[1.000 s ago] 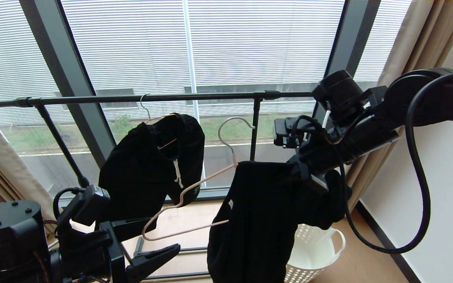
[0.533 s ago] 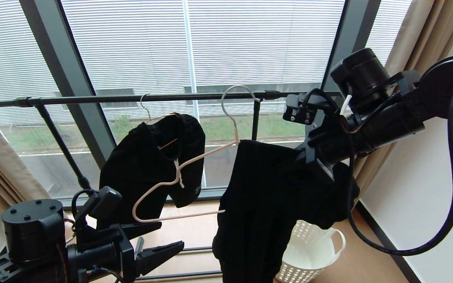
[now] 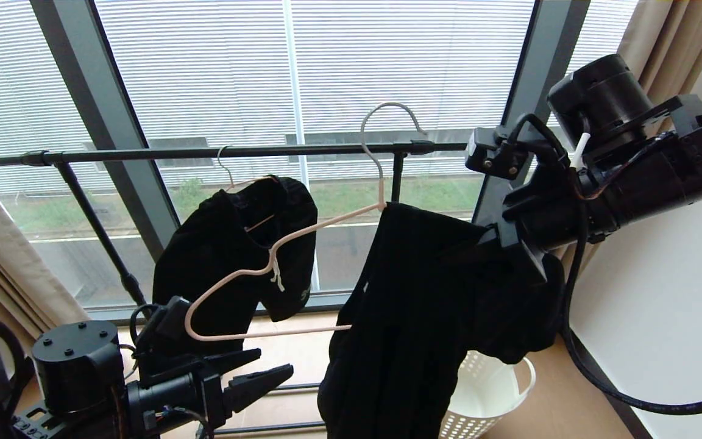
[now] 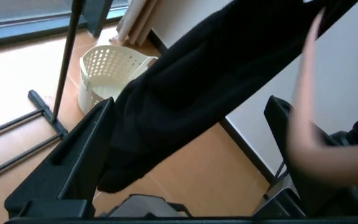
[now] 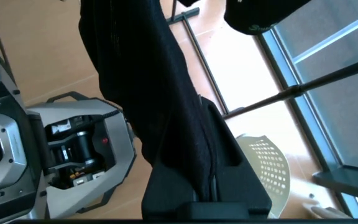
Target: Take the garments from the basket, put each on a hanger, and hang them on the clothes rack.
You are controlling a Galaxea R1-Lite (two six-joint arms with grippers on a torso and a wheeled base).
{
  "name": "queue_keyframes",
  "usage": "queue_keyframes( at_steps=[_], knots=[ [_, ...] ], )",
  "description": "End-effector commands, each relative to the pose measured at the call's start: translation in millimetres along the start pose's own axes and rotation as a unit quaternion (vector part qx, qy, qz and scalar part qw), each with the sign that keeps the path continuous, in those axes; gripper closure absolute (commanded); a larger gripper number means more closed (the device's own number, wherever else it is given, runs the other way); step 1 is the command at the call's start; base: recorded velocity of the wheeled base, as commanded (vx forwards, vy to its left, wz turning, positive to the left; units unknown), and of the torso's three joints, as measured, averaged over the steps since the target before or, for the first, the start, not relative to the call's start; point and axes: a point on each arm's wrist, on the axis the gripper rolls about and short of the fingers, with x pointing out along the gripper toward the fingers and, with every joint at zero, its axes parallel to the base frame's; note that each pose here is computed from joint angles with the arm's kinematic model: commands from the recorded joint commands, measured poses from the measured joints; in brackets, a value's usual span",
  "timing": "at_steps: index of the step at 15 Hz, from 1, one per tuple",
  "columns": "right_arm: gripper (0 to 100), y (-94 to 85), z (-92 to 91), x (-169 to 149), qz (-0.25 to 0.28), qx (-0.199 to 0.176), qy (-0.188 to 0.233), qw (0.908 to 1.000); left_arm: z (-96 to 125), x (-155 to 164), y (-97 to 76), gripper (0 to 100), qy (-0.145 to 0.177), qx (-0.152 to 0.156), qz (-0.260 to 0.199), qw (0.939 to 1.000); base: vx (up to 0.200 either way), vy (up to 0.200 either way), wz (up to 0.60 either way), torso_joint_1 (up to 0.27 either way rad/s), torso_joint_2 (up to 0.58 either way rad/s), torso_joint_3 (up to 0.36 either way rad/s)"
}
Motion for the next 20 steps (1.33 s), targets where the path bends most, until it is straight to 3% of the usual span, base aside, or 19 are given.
queue_keyframes(
  at_steps=[1, 3, 7, 9, 12, 18, 20],
  knots=[
    [100, 3.1, -6.0, -7, 0.008, 0.003, -0.008, 0.9999, -15, 5, 9.0, 0, 0.034, -0.033, 0.012, 0.9988, 0.000, 0.000, 0.00, 0.000, 0.00, 0.000],
    [100, 2.4, -13.2, -7, -0.002, -0.001, -0.022, 0.9998, -12, 7, 9.1, 0, 0.028, -0.042, 0.011, 0.9987, 0.000, 0.000, 0.00, 0.000, 0.00, 0.000],
    [100, 2.0, -23.2, 6, 0.028, -0.022, -0.069, 0.9970, -11, 15, 2.6, 0, 0.030, -0.043, -0.009, 0.9986, 0.000, 0.000, 0.00, 0.000, 0.00, 0.000],
    [100, 2.6, -23.4, 8, 0.031, -0.029, -0.069, 0.9967, -12, 17, -0.4, 0, 0.034, -0.040, -0.016, 0.9985, 0.000, 0.000, 0.00, 0.000, 0.00, 0.000],
    [100, 8.2, -29.3, 11, 0.059, -0.052, -0.071, 0.9943, -11, 24, -10.2, 0, 0.039, -0.060, -0.038, 0.9967, 0.000, 0.000, 0.00, 0.000, 0.00, 0.000],
    [100, 31.0, -22.5, 18, 0.092, -0.080, -0.073, 0.9899, -12, 25, -20.8, 0, 0.045, -0.058, -0.056, 0.9957, 0.000, 0.000, 0.00, 0.000, 0.00, 0.000],
    [100, 31.2, -22.6, 20, 0.094, -0.080, -0.071, 0.9898, -12, 23, -25.3, 0, 0.043, -0.053, -0.063, 0.9956, 0.000, 0.000, 0.00, 0.000, 0.00, 0.000]
  ],
)
